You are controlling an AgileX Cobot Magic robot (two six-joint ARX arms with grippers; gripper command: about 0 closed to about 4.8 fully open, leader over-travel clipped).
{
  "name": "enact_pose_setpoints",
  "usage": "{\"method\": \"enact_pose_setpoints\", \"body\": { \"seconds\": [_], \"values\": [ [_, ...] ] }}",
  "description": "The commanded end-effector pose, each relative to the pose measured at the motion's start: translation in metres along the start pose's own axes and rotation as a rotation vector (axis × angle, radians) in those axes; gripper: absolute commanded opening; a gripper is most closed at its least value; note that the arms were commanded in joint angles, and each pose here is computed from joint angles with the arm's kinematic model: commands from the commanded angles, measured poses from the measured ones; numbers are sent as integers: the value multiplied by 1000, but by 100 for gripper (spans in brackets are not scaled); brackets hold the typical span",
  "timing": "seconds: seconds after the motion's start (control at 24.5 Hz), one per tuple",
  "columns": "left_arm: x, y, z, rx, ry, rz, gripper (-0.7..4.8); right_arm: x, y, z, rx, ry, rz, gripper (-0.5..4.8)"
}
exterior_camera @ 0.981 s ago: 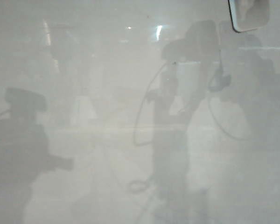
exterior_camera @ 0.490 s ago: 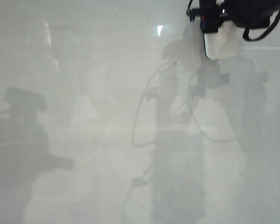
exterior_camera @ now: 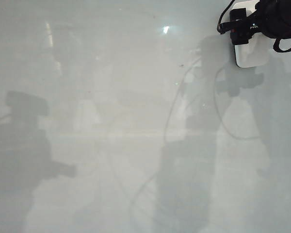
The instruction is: Grab the whiteboard eraser that is attached to the surface of the whiteboard and use it to clean the writing on the whiteboard.
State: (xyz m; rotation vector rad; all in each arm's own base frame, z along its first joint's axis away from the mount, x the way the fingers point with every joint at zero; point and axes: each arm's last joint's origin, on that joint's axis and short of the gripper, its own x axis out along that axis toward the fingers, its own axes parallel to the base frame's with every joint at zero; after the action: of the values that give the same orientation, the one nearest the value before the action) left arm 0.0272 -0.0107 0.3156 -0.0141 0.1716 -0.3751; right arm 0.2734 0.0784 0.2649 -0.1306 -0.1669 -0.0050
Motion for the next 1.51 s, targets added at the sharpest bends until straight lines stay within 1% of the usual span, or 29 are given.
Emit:
{"method": "enact_pose_setpoints", "body": {
  "seconds": [0.04,0.29,0.45,0.49,0.57,0.61,0.69,0.74,0.78,0.82,1.02,1.23,1.31,1.47,1.51],
  "values": [
    [-1,0,2,7,-17,-6,-5,3,-1,1,8,-36,63,135],
    [-1,0,2,7,-17,-6,-5,11,0,-5,3,-24,65,135],
    [-1,0,2,6,-17,-7,-5,20,1,-3,8,-30,61,136],
    [-1,0,2,6,-17,-8,-5,22,1,-3,13,-32,59,141],
    [-1,-1,2,4,-17,-27,-5,23,1,-2,31,-34,59,171],
    [-1,-1,2,4,-17,-33,-5,23,1,-2,32,-33,59,197],
    [-1,-1,2,4,-17,-33,-5,23,1,-3,30,-26,61,284],
    [-1,-1,2,4,-17,-33,-5,23,1,-3,29,-23,61,317],
    [-1,-1,2,5,-17,-33,-5,23,2,-3,29,-20,62,383],
    [-1,-1,2,5,-17,-33,-5,22,1,-3,33,-12,63,479],
    [-1,-1,3,6,-24,-33,-5,11,1,4,33,83,86,479],
    [-1,-1,3,10,-24,-32,-5,-7,-2,16,87,185,91,479],
    [-1,-1,3,10,-24,-28,-5,-16,-3,24,82,205,78,479],
    [-1,-1,3,13,-24,-20,-5,-38,0,42,75,219,92,479],
    [-1,-1,3,13,-23,-13,-5,-43,1,46,74,223,99,457]
  ]
}}
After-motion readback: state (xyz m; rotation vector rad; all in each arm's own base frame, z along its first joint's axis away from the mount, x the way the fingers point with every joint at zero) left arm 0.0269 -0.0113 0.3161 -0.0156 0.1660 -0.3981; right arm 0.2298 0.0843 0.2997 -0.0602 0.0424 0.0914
